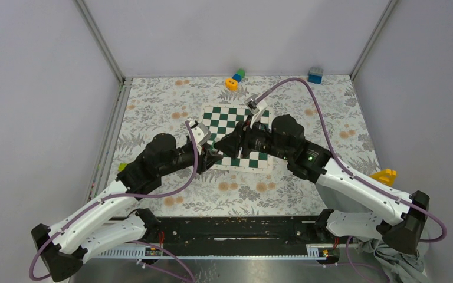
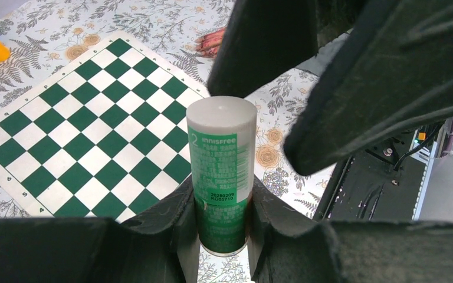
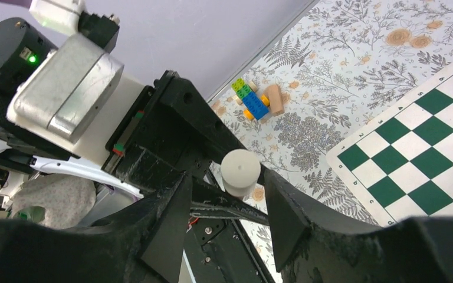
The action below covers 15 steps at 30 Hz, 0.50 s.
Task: Paint the nails
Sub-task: Place the nail polish bottle at the center of the board.
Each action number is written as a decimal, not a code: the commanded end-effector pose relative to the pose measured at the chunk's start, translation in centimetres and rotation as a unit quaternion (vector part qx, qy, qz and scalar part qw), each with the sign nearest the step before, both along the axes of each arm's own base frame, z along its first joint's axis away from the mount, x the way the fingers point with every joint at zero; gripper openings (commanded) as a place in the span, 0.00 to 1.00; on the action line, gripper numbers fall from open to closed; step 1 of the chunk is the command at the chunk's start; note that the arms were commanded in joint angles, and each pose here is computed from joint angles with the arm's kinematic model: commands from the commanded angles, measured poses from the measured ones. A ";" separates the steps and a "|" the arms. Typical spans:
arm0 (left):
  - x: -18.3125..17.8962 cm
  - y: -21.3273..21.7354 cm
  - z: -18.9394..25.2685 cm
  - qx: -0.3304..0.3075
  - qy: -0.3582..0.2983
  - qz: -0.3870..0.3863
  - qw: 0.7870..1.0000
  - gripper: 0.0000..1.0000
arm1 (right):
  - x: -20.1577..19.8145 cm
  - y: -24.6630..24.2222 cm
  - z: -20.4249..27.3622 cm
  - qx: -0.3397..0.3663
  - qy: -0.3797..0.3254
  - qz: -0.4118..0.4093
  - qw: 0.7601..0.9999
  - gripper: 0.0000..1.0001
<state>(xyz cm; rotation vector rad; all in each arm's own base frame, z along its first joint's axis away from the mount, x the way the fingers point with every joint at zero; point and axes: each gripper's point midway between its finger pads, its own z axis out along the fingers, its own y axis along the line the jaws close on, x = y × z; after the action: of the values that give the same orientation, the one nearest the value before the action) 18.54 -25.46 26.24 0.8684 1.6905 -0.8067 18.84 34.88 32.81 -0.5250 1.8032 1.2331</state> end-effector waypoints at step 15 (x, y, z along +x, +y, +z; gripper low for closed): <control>0.6 0.0 2.5 -0.017 -0.032 0.008 0.999 0.00 | 0.5 2.0 0.0 -0.023 0.018 0.000 1.000 0.42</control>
<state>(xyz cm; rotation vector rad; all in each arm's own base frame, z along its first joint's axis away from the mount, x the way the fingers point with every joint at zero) 18.64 -25.40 26.22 0.8702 1.6884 -0.7977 19.52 36.30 31.32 -0.5284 1.8985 1.1897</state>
